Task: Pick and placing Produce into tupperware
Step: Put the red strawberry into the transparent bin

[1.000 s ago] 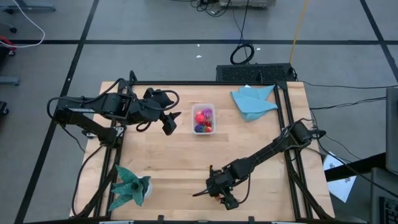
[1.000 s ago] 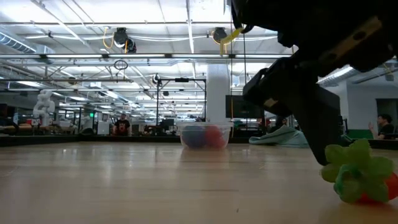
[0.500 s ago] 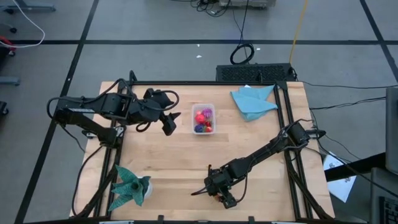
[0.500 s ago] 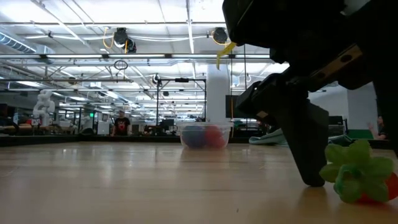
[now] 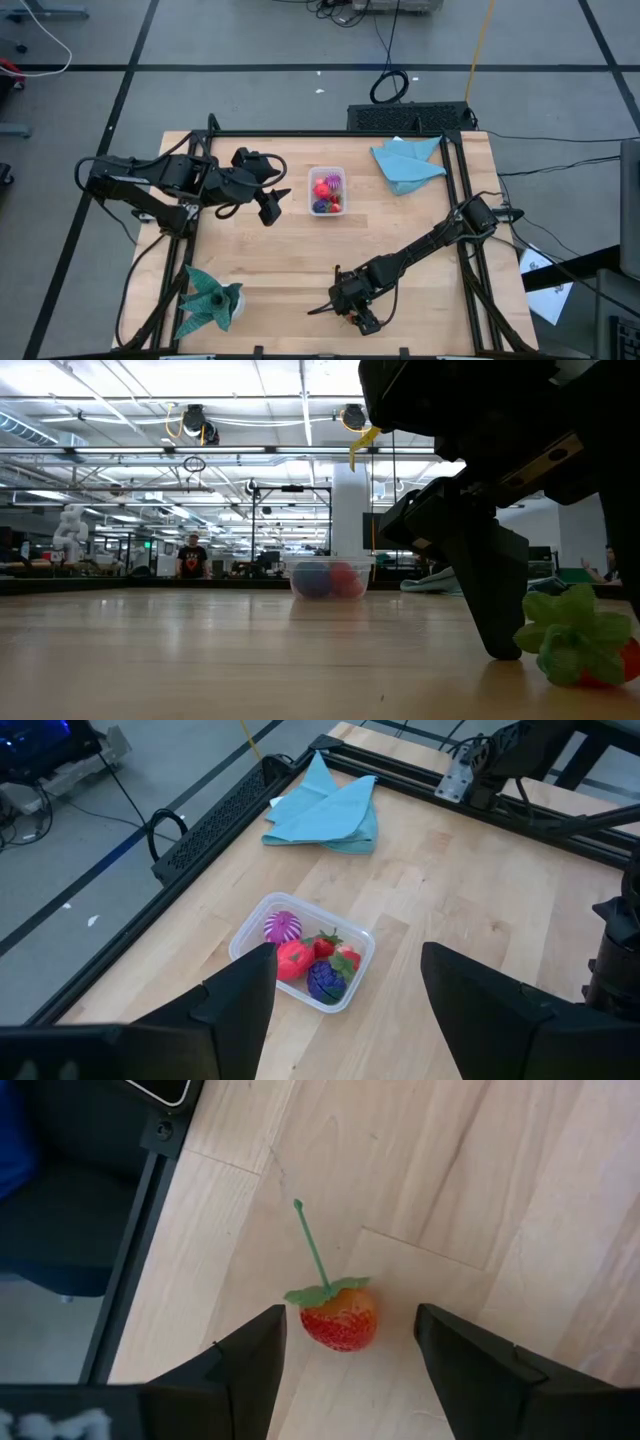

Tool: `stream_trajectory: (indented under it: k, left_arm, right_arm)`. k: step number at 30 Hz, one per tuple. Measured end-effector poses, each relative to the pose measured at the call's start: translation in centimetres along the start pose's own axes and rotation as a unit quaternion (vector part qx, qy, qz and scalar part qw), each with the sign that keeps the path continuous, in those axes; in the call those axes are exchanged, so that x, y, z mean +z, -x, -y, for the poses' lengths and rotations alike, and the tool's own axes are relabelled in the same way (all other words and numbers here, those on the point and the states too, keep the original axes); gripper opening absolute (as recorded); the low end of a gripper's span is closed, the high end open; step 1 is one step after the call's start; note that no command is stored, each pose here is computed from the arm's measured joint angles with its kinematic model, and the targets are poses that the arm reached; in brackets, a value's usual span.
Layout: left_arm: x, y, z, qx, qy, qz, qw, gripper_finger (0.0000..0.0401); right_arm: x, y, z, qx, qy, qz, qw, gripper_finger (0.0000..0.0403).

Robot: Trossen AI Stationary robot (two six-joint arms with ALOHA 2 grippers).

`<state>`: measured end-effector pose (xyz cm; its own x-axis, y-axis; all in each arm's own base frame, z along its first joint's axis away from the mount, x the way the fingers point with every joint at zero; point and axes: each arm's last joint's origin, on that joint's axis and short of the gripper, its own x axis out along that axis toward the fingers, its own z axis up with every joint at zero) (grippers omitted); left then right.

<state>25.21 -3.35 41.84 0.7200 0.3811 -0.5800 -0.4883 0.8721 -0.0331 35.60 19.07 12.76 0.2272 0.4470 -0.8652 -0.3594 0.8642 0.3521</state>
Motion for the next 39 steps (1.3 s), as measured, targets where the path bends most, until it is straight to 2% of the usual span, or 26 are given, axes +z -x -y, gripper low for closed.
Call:
stream_trajectory:
  k: [26,39]
  left_arm:
    - [-0.02,0.03,0.04,-0.001,-0.001,0.0,1.0,0.0255]
    - [-0.02,0.02,0.04,0.0,-0.001,0.0,1.0,0.0255]
  right_arm:
    - [0.07,-0.12,0.13,-0.008,0.001,0.007,1.0,0.0109]
    - [0.46,0.37,0.04,-0.008,0.0,0.007,1.0,0.0102]
